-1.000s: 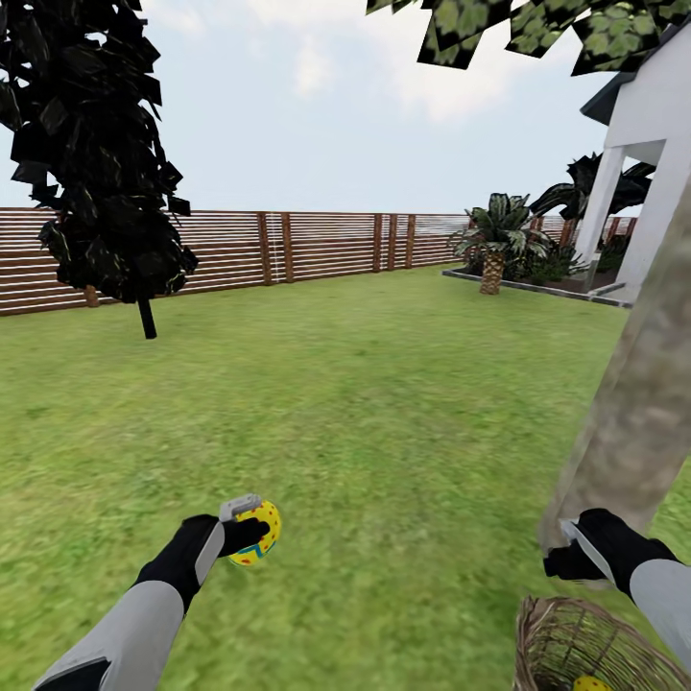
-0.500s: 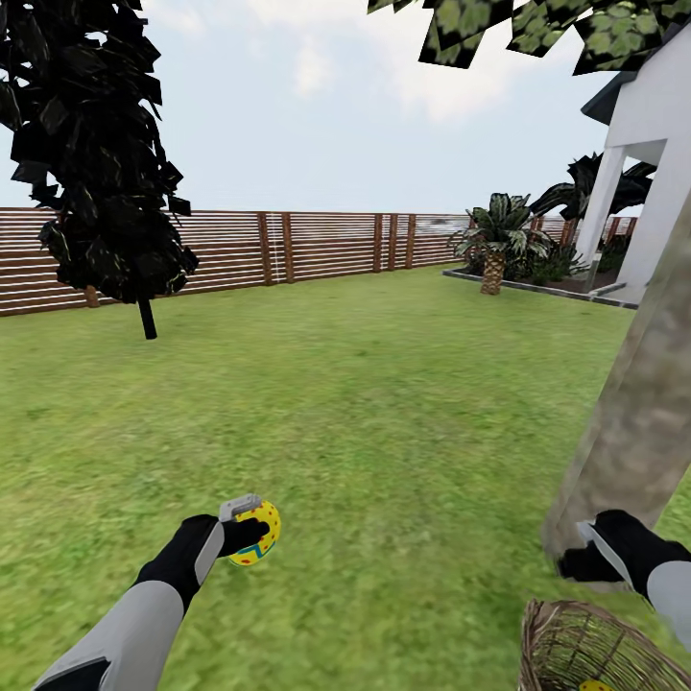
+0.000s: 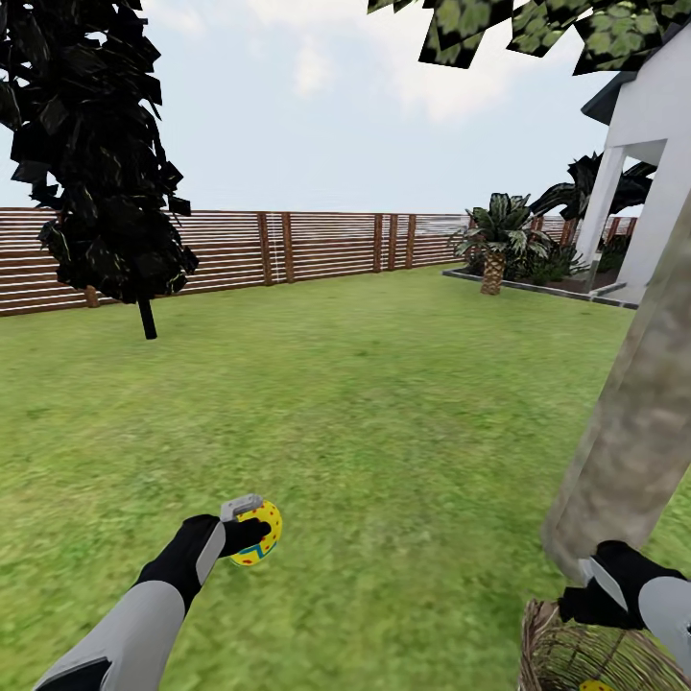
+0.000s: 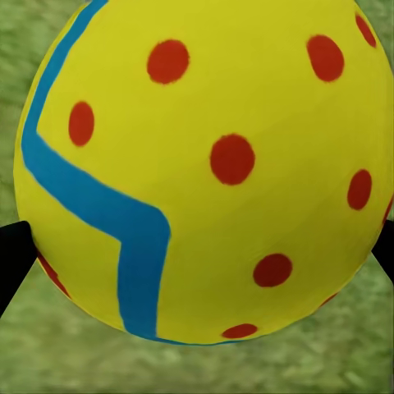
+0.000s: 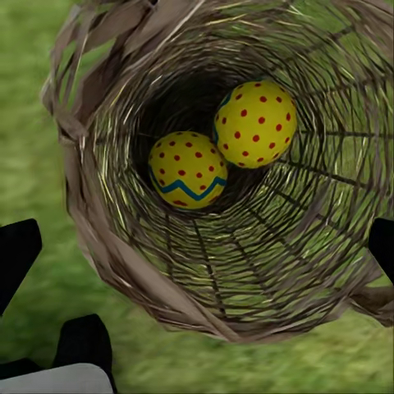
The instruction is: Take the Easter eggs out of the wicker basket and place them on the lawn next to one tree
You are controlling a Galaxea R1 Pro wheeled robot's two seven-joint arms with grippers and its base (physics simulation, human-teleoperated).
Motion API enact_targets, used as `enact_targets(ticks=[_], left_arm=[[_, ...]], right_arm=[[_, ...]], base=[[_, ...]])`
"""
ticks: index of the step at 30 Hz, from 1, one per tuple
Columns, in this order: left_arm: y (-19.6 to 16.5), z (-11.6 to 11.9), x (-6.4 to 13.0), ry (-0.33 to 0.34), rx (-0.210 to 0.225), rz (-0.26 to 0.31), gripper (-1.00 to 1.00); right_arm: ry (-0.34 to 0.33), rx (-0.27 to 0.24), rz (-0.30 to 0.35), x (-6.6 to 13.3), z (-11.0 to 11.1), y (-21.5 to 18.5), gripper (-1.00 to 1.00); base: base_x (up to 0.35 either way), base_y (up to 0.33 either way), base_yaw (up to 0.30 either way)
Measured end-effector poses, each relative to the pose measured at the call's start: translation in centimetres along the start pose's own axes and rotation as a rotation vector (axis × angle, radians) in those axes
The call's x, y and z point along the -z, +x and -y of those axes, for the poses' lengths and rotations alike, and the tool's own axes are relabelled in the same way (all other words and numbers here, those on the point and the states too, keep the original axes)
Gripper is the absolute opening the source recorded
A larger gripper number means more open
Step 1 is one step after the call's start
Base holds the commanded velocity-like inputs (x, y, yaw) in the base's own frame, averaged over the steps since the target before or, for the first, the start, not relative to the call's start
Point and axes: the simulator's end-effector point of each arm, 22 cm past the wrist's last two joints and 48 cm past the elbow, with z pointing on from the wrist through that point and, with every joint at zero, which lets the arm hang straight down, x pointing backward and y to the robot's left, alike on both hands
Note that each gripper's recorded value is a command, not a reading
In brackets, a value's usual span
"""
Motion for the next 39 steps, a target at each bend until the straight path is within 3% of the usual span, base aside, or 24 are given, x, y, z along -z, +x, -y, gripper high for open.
enact_targets(ticks=[13, 18, 39], left_arm=[[0.4, 0.2, -0.1, 0.002, -0.002, -0.008, -1.0], [0.5, 0.3, -0.2, 0.002, -0.002, -0.011, -1.0], [1.0, 0.2, -0.5, 0.001, -0.001, -0.015, -1.0]], right_arm=[[0.048, -0.032, 0.01, 0.5, 4.3, 0.0, 1.0], [0.049, -0.007, 0.1, 2.2, 4.0, -3.9, 1.0], [0.052, 0.0, 0.103, 2.0, 4.0, -4.0, 1.0]], base=[[0.0, 0.0, 0.0], [0.0, 0.0, 0.0], [0.0, 0.0, 0.0]])
